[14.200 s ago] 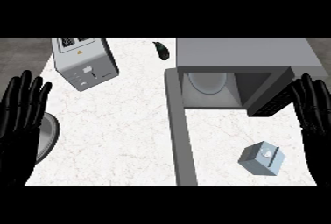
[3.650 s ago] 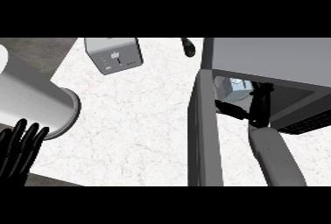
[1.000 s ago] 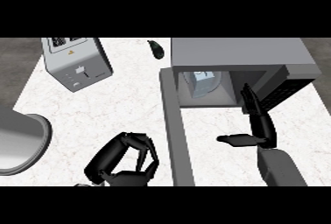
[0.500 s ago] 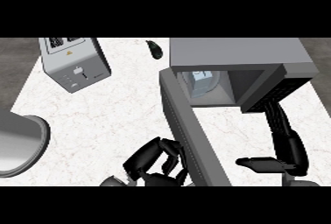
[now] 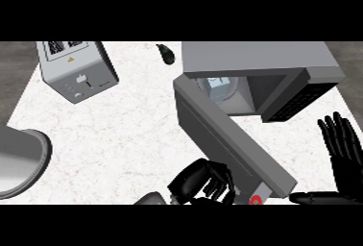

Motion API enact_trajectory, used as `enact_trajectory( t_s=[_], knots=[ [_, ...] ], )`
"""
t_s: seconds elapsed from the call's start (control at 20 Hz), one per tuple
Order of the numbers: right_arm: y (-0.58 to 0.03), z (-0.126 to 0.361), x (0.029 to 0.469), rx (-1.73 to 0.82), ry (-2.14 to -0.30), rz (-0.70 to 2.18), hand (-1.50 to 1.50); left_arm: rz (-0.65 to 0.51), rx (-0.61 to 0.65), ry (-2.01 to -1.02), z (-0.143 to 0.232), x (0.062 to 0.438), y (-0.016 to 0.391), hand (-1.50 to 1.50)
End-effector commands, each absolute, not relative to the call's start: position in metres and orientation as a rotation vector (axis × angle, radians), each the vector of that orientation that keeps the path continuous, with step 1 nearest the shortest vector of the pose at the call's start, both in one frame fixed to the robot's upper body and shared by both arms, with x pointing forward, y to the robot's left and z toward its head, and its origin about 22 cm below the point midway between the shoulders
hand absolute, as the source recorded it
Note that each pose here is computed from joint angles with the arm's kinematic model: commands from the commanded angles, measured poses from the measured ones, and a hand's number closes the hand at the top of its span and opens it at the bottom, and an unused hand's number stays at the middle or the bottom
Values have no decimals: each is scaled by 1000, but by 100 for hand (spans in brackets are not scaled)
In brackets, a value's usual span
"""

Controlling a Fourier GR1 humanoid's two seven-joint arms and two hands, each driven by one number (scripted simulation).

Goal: Pick up the milk, place it into the microwave and close the microwave

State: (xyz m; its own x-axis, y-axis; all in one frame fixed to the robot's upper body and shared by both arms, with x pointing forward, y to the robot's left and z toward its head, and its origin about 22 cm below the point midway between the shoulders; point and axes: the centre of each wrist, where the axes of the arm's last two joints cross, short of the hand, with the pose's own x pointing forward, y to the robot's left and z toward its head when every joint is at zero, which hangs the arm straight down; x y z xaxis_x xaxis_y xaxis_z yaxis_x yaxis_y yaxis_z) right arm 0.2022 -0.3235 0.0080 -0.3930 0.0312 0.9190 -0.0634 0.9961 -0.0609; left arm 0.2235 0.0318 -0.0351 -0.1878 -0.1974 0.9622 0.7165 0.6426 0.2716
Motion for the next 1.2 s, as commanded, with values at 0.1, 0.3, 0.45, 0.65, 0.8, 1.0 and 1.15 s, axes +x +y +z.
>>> enact_trajectory(
  t_s=[0.1, 0.3, 0.45, 0.65, 0.8, 1.0, 1.15],
  knots=[
    [-328, 28, 190, 151, -1997, 132, -150, -761, -358, -1588, -26, 230, 8, 150],
    [-330, 45, 202, 189, -2003, 183, -150, -660, -350, -1661, -19, 226, 0, 150],
    [-330, 62, 211, 257, -2024, 202, -150, -580, -314, -1685, -10, 235, -3, 150],
    [-322, 76, 214, 365, -2038, 289, -150, -534, -292, -1753, 5, 261, -5, 150],
    [-320, 80, 211, 443, -2025, 329, -150, -498, -272, -1777, 11, 267, -8, 150],
    [-321, 98, 217, 448, -2042, 365, -150, -445, -243, -1759, 30, 295, -10, 150],
    [-315, 100, 216, 510, -2050, 352, -150, -386, -202, -1746, 35, 307, -8, 150]
  ],
)
